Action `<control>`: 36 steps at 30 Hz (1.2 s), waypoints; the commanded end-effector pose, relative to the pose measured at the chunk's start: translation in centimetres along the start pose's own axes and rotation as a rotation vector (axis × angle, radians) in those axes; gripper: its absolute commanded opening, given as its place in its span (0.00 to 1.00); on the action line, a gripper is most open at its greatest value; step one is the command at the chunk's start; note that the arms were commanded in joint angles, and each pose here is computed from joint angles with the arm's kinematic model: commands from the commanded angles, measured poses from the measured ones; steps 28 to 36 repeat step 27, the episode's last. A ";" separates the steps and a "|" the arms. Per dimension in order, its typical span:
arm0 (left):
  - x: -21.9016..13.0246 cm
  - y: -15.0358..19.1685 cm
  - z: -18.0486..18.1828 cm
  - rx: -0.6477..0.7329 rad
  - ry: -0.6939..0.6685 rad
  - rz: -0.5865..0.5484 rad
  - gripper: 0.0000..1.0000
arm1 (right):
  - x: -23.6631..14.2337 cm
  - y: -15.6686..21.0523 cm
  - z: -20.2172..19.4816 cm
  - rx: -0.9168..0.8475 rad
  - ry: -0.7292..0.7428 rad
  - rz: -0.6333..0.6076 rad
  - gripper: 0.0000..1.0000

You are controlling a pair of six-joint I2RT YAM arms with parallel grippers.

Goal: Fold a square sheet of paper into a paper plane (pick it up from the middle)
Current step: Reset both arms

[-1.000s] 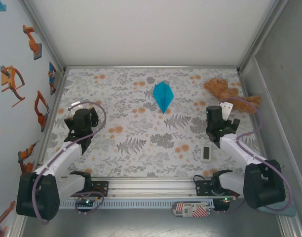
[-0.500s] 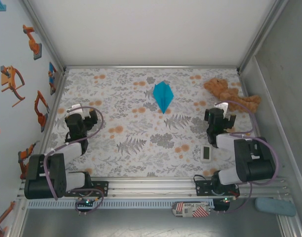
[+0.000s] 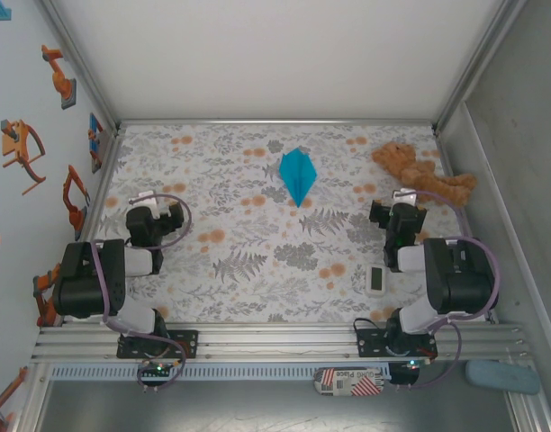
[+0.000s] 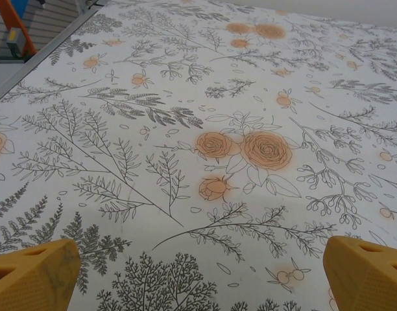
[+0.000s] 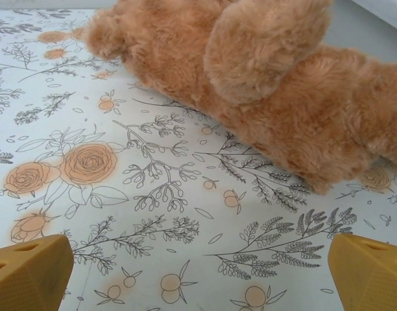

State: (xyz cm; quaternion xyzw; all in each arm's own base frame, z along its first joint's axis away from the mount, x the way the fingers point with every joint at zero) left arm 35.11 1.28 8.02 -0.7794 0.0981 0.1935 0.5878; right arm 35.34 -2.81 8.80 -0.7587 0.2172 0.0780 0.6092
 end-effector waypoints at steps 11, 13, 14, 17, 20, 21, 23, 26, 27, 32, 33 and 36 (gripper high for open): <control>0.6 -2.0 -1.0 0.064 -0.056 -0.056 0.96 | 0.3 -1.5 -0.5 0.030 0.006 -0.054 0.99; 0.6 -1.9 -1.0 0.064 -0.058 -0.053 0.96 | 0.3 -1.5 -0.5 0.031 0.006 -0.055 0.99; 0.6 -2.0 -1.1 0.064 -0.056 -0.056 0.96 | 0.3 -1.5 -0.5 0.031 0.004 -0.055 0.99; 0.7 -1.9 -1.0 0.064 -0.056 -0.052 0.96 | 0.3 -1.5 -0.5 0.030 0.005 -0.054 0.99; 0.7 -1.9 -1.0 0.064 -0.057 -0.052 0.96 | 0.3 -1.5 -0.5 0.031 0.004 -0.055 0.99; 0.7 -1.9 -1.0 0.064 -0.055 -0.047 0.96 | 0.3 -1.5 -0.5 0.031 0.003 -0.054 0.99; 0.8 -1.9 -1.0 0.060 -0.053 -0.045 0.96 | 0.3 -1.5 -0.5 0.031 0.003 -0.054 0.99; 0.7 -1.8 -1.0 0.062 -0.051 -0.046 0.96 | 0.2 -1.5 -0.5 0.031 0.002 -0.055 0.99; 0.7 -1.9 -1.0 0.062 -0.050 -0.048 0.96 | 0.2 -1.5 -0.5 0.031 0.003 -0.055 0.99; 0.7 -1.9 -1.0 0.062 -0.050 -0.048 0.96 | 0.2 -1.5 -0.5 0.031 0.003 -0.055 0.99; 0.7 -1.9 -1.0 0.062 -0.050 -0.048 0.96 | 0.2 -1.5 -0.5 0.031 0.003 -0.055 0.99; 0.7 -1.9 -1.0 0.062 -0.050 -0.048 0.96 | 0.2 -1.5 -0.5 0.031 0.003 -0.055 0.99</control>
Point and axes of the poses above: each hand's point on the last joint's axis, 136 mm out from that joint toward the fingers, its own x axis out along the fingers, its own z axis along the line the jaws close on, y = z × x, the point moved 3 cm from there along -x, back along the fingers, and after that the axes turned 11 degrees about -x, right-handed, at the moved point
